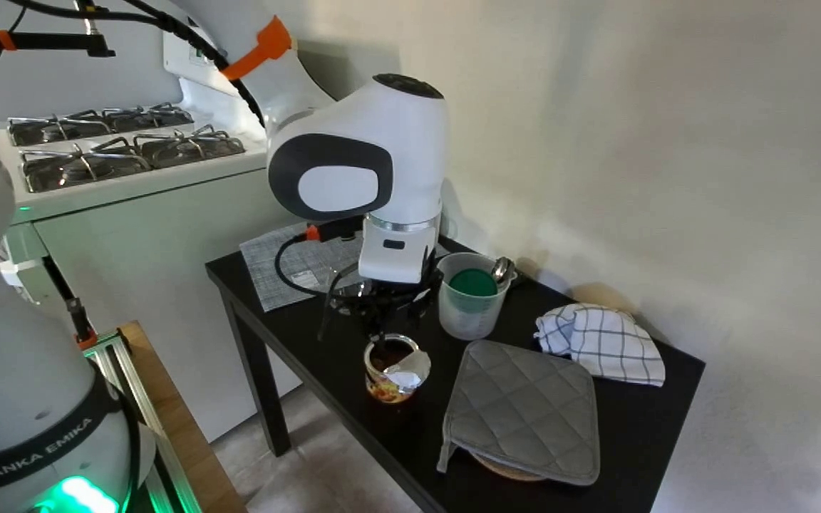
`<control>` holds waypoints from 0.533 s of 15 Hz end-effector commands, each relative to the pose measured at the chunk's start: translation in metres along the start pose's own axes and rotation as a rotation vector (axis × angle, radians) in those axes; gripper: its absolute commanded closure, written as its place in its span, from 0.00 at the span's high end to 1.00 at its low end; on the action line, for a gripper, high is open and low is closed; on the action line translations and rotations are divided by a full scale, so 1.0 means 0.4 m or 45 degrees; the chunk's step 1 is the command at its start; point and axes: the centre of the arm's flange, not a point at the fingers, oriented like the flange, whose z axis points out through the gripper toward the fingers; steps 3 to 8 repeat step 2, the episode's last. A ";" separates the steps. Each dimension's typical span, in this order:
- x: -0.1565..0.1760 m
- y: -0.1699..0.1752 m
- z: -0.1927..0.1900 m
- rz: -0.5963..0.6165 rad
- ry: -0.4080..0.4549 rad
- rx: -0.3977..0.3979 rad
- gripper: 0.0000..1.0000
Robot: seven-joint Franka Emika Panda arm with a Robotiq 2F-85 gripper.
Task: Pick up the small black object from the gray tray and put it in the orange can
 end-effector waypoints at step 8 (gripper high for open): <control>-0.004 -0.018 -0.016 -0.046 0.023 0.055 0.78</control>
